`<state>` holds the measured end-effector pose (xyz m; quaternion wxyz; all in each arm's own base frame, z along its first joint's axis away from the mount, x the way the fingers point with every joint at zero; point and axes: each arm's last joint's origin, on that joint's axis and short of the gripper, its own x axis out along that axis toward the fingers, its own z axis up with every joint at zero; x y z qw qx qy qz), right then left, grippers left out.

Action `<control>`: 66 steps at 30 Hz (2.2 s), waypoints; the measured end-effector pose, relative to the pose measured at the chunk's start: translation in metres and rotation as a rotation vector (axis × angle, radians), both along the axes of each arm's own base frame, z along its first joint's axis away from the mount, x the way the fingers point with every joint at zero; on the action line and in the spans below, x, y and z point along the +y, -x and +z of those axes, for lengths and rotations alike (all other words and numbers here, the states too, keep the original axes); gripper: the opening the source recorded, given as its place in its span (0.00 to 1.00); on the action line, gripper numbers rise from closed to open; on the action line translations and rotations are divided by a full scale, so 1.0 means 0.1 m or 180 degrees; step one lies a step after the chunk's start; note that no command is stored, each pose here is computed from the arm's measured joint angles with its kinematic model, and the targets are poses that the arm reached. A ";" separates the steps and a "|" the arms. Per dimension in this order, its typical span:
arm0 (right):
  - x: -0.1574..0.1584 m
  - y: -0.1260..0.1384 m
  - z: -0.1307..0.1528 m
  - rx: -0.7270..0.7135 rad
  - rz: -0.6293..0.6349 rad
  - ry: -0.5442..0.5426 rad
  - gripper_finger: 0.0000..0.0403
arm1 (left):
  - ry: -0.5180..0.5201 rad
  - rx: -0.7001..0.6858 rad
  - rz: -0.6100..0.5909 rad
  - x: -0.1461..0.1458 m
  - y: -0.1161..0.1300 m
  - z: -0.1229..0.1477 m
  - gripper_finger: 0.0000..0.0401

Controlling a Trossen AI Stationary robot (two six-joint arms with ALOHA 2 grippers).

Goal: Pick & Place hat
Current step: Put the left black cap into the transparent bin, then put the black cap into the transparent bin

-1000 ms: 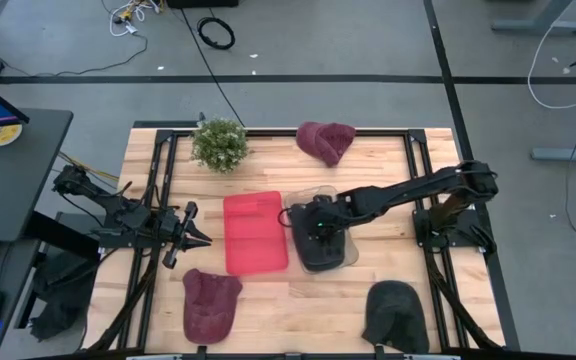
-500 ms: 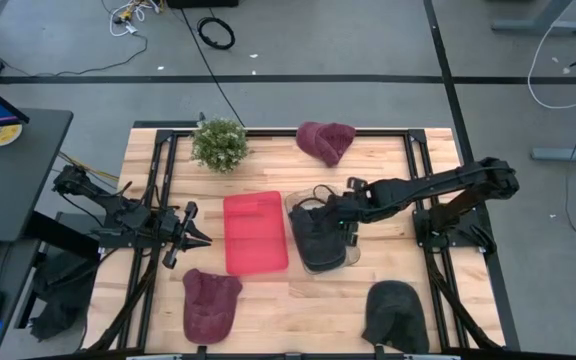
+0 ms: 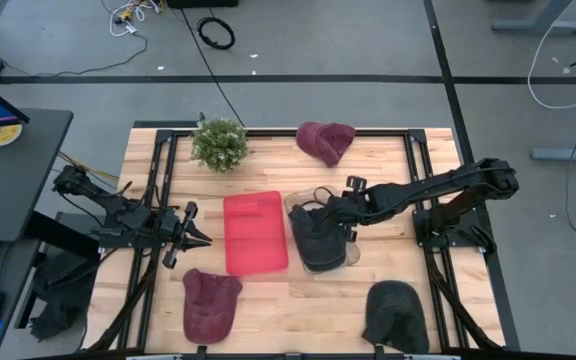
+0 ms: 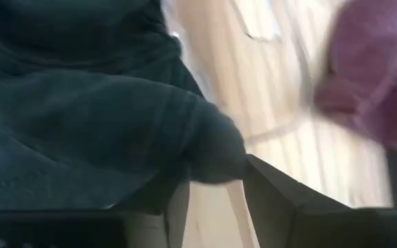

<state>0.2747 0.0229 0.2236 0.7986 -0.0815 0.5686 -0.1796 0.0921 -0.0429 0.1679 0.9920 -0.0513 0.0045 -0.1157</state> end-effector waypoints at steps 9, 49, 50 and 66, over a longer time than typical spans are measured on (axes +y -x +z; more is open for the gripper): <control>0.01 -0.15 0.02 -0.0368 0.0340 -0.0105 0.30 | 0.0000 0.0000 -0.0001 0.00 0.00 0.00 0.11; -0.22 -0.15 -0.21 0.0218 0.0286 -0.0349 0.25 | 0.0000 0.0000 0.0000 0.00 0.00 0.00 0.11; -0.21 -0.13 -0.17 0.0164 0.0284 -0.0353 0.25 | 0.0001 0.0000 -0.0001 0.00 0.00 0.00 0.11; 0.21 0.38 0.50 -0.0639 0.0249 -0.0579 0.25 | 0.0000 0.0000 0.0000 0.00 0.00 0.00 0.11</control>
